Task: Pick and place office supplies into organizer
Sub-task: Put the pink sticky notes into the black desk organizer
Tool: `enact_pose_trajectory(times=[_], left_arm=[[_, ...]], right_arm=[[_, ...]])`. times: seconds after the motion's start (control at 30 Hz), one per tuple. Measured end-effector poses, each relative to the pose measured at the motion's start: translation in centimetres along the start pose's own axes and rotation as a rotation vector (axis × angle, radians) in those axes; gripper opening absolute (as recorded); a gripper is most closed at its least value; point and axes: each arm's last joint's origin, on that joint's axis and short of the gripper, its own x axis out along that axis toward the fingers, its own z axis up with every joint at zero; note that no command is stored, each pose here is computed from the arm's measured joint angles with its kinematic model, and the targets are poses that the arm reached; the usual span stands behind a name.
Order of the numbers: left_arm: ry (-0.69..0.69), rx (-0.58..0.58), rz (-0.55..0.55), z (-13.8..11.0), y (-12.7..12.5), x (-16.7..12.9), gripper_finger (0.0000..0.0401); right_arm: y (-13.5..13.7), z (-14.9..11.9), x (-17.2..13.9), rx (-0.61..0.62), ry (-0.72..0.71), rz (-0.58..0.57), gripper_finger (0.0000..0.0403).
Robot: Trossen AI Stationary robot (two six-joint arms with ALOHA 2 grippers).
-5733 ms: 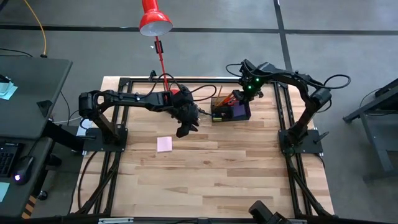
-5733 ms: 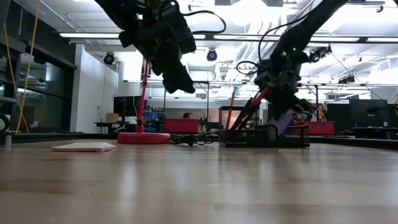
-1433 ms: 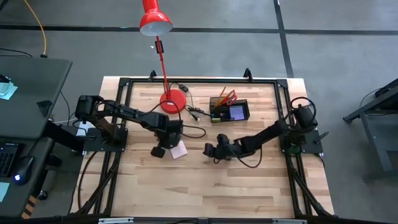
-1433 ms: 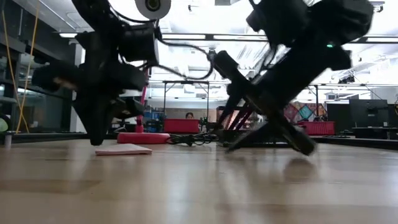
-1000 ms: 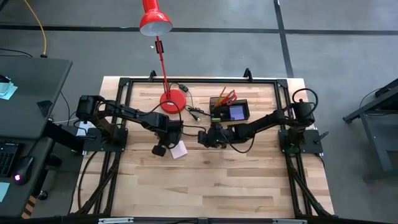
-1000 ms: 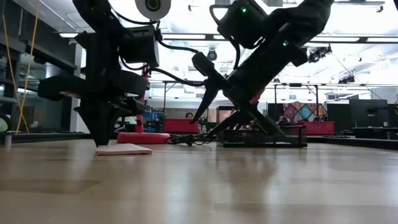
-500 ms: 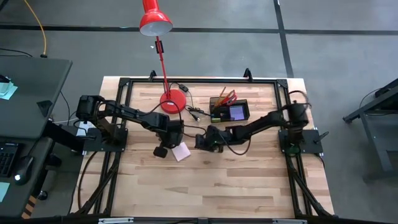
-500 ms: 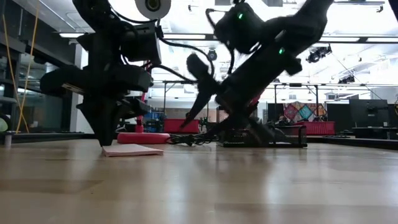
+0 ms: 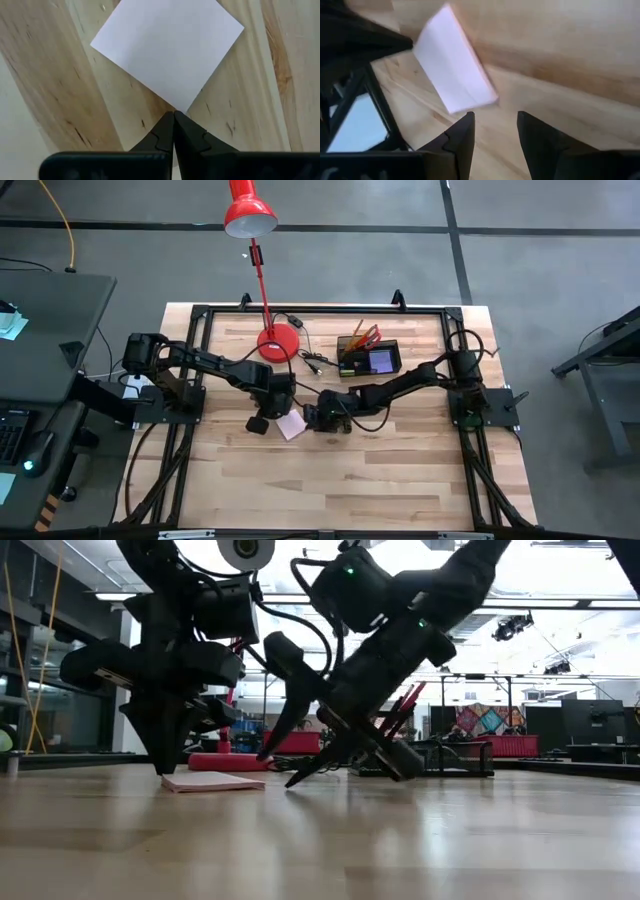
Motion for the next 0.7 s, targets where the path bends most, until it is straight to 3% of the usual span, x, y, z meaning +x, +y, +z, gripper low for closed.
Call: enact_pose_trajectory(times=[0.37,0.7], left_arm=[[-0.011,0.002,-0.005,0.1,0.0,0.0,0.0000],[-0.024,0.002,-0.008,0.2,0.0,0.0,0.0000]], right_arm=[[1.5,0.1,-0.3,-0.044,-0.075,-0.126,0.0139],[1.2,0.1,1.4,-0.034,-0.068,-0.061,0.0139]])
